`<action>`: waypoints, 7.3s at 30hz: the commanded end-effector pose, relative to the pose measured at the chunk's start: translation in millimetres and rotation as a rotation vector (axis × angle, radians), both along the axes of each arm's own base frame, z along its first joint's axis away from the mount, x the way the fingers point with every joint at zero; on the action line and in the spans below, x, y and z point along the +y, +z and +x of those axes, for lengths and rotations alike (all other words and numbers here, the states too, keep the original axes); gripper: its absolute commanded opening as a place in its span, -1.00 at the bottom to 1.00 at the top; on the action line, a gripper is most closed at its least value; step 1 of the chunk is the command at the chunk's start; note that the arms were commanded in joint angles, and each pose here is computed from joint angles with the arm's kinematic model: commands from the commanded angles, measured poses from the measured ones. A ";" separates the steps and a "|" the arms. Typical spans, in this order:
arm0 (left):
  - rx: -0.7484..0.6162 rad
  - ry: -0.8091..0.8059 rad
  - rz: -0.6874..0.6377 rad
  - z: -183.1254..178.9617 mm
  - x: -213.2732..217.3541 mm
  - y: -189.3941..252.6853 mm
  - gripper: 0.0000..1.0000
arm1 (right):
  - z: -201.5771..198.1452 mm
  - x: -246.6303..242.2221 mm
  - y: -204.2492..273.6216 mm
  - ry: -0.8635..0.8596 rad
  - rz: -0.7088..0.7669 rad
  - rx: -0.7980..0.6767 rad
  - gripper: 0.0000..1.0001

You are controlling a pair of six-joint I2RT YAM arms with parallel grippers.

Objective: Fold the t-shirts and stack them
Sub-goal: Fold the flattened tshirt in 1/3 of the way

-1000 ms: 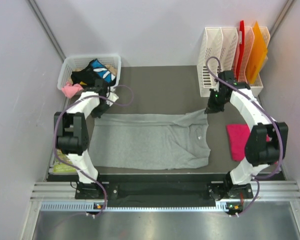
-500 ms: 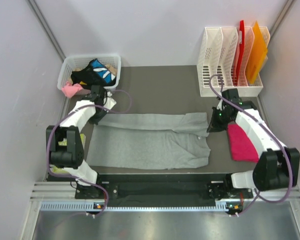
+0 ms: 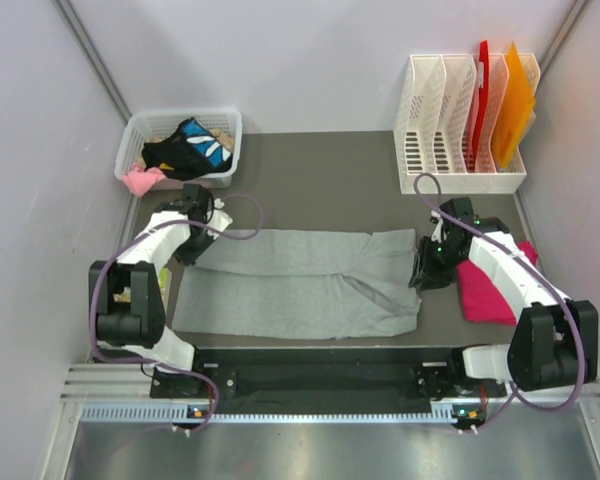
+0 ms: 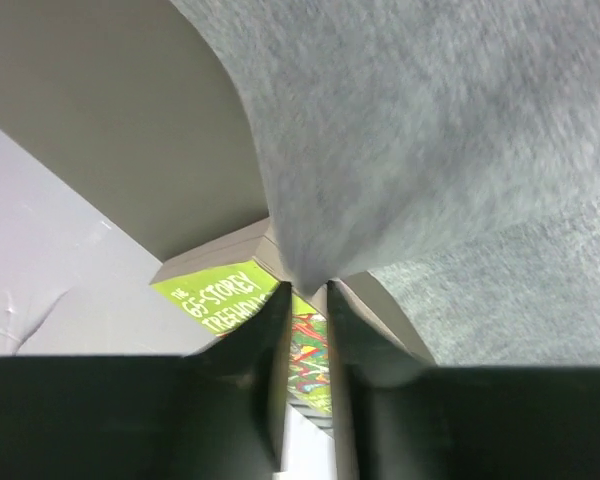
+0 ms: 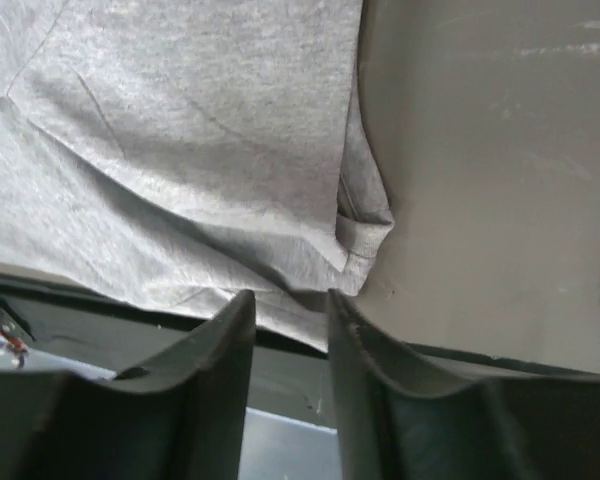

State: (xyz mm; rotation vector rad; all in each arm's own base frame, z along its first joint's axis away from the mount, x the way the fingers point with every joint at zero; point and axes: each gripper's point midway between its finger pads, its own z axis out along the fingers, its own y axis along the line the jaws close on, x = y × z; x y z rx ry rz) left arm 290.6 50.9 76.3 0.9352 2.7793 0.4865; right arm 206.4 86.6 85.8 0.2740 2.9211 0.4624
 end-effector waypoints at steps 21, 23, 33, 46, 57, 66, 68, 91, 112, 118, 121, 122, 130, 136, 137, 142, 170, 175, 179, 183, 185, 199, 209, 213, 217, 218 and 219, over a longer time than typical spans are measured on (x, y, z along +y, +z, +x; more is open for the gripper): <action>-0.024 -0.035 -0.110 85.7 -45.2 -4.8 0.09 | 143.6 5.6 6.1 -0.026 -0.086 -0.137 -0.39; -0.028 -0.038 -0.091 90.9 -42.5 -10.6 0.08 | 151.6 -0.2 2.1 -0.025 -0.122 -0.140 -0.39; -0.035 -0.054 -0.032 98.1 -27.2 -34.7 0.04 | 178.2 4.3 -15.3 -0.018 -0.116 -0.140 -0.46; -0.023 -0.018 -0.029 98.2 -15.0 -50.0 0.02 | 169.0 -13.0 -63.5 -0.090 -0.143 -0.022 -0.54; -0.020 0.005 -0.044 131.4 -18.6 -60.2 0.01 | 228.8 -38.8 -78.3 -0.184 -0.130 -0.047 -0.57; -0.058 0.004 0.012 172.6 -15.3 -77.3 -0.03 | 275.8 -38.8 -73.0 -0.184 -0.136 -0.095 -0.60; -0.082 0.016 0.016 183.5 -15.0 -76.8 -0.05 | 281.6 -40.4 -67.7 -0.182 -0.136 -0.107 -0.60; -0.085 -0.113 -0.211 20.1 -65.6 50.8 0.22 | 55.5 96.5 22.1 0.400 -0.240 -0.307 -0.34; 0.026 -0.084 -0.216 -16.7 -63.0 -21.6 0.13 | 45.7 98.2 -28.6 0.559 -0.466 -0.329 -0.35; 0.039 -0.091 -0.214 -21.6 -62.2 -23.4 0.12 | 54.8 102.3 -40.3 0.574 -0.481 -0.321 -0.38; 0.055 -0.089 -0.219 -26.0 -62.6 -27.9 0.11 | 66.5 100.9 -37.4 0.574 -0.512 -0.332 -0.43; 0.060 -0.087 -0.220 -27.6 -62.7 -29.2 0.11 | 70.4 100.4 -35.6 0.571 -0.520 -0.337 -0.43; 0.076 -0.081 -0.221 -30.1 -62.7 -35.5 0.10 | 91.8 95.8 -24.1 0.525 -0.510 -0.347 -0.49; 0.081 -0.082 -0.210 -32.4 -60.6 -36.1 0.10 | 99.6 85.8 -26.5 0.489 -0.502 -0.336 -0.85; 0.080 -0.083 -0.210 -32.2 -60.6 -35.7 0.10 | 100.6 84.9 -28.2 0.485 -0.498 -0.330 -0.85; 0.079 -0.077 -0.215 -30.9 -61.6 -35.8 0.10 | 119.1 73.5 -28.9 0.420 -0.483 -0.327 -0.82; 0.097 -0.043 -0.243 -35.3 -66.3 -36.7 0.07 | 79.8 94.4 44.8 0.412 -0.255 -0.477 -0.13; 0.098 -0.040 -0.248 -30.0 -68.1 -35.7 0.05 | 50.0 100.1 7.1 0.423 -0.226 -0.355 -0.18; 0.093 -0.042 -0.244 -26.4 -67.8 -33.7 0.05 | 39.4 100.7 -15.5 0.430 -0.229 -0.300 -0.19; 0.096 -0.046 -0.239 -27.8 -66.9 -33.6 0.05 | 46.9 97.5 -26.5 0.442 -0.276 -0.283 -0.21; 0.094 -0.048 -0.233 -28.0 -65.6 -33.4 0.05 | 56.2 98.4 -27.3 0.441 -0.294 -0.292 -0.22; 0.107 -0.053 -0.219 -32.5 -62.7 -38.6 0.04 | 134.2 80.1 -29.4 0.351 -0.329 -0.327 -0.24; 0.110 -0.053 -0.215 -32.1 -61.7 -39.2 0.04 | 175.0 75.2 -29.3 0.293 -0.318 -0.342 -0.26; 0.108 -0.054 -0.216 -31.5 -62.0 -37.4 0.04 | 190.7 74.6 -27.5 0.278 -0.321 -0.349 -0.26; 0.111 -0.050 -0.215 -33.1 -61.6 -37.4 0.04 | 204.0 65.3 -2.6 0.236 -0.374 -0.381 -0.29; 0.114 -0.050 -0.215 -33.9 -61.5 -37.4 0.04 | 205.6 63.6 7.9 0.219 -0.379 -0.401 -0.28; 0.112 -0.050 -0.215 -33.9 -61.5 -37.4 0.04 | 205.6 61.6 18.2 0.205 -0.386 -0.420 -0.25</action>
